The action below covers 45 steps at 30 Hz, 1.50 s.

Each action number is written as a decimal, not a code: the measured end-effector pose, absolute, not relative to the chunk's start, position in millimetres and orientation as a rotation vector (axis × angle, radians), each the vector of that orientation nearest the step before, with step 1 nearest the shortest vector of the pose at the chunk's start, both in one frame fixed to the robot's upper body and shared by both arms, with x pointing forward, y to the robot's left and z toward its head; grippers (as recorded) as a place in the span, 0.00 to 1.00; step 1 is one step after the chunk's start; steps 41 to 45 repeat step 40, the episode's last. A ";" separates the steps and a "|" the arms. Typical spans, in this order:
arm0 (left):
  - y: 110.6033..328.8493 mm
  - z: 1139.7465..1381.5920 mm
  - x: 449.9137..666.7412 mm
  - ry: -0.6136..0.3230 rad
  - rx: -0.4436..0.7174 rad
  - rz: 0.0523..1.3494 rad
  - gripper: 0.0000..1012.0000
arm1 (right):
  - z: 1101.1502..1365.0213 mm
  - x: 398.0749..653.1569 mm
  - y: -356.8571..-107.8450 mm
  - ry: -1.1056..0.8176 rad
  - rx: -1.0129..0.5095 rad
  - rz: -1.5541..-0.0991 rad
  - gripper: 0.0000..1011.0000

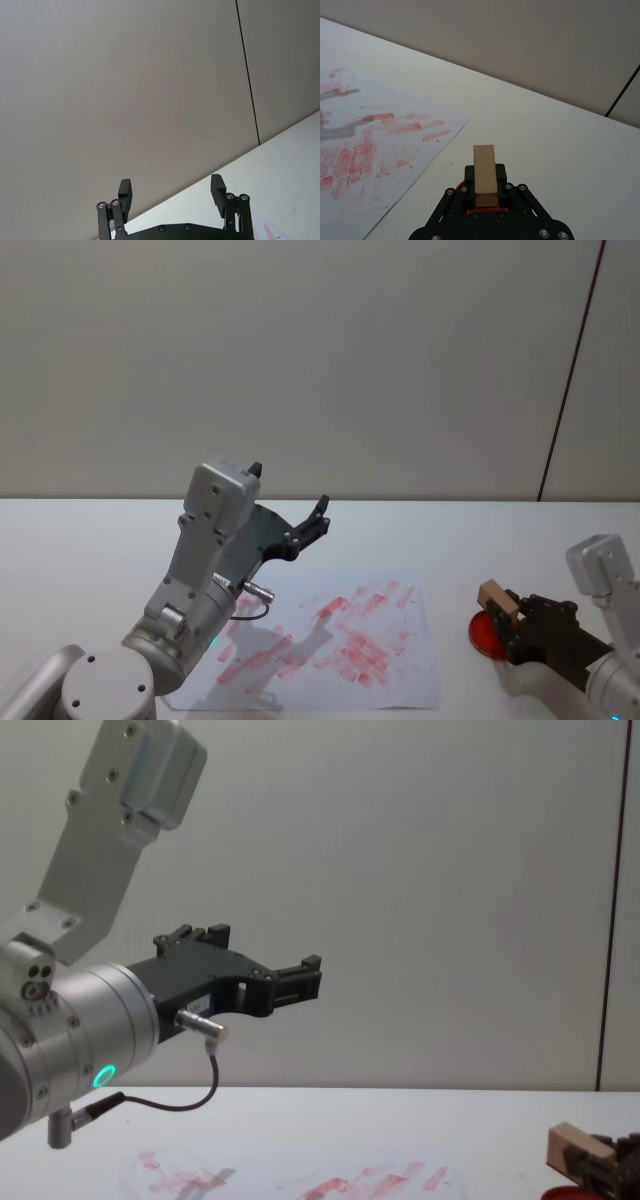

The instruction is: Use the one hand to pick up the stamp and affix it onto the A4 paper.

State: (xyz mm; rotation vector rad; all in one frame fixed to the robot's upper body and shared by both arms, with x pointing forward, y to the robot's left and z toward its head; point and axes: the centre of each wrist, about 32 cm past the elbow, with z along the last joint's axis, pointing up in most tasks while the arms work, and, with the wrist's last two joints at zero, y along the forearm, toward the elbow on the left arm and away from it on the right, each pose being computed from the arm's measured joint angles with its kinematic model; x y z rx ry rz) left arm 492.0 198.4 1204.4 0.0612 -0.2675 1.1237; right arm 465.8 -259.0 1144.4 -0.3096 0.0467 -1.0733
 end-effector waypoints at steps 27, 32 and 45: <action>198.4 1204.4 492.0 -0.268 0.061 1.124 0.99 | 1133.2 463.3 -263.9 0.067 -0.306 -1.093 0.68; 198.4 1204.4 492.0 -0.268 0.061 1.124 0.99 | 1138.0 462.6 -262.7 0.036 -0.257 -1.103 0.84; 198.4 1204.4 492.0 -0.268 0.061 1.124 0.99 | 1146.7 461.9 -260.4 -0.002 -0.190 -1.122 0.99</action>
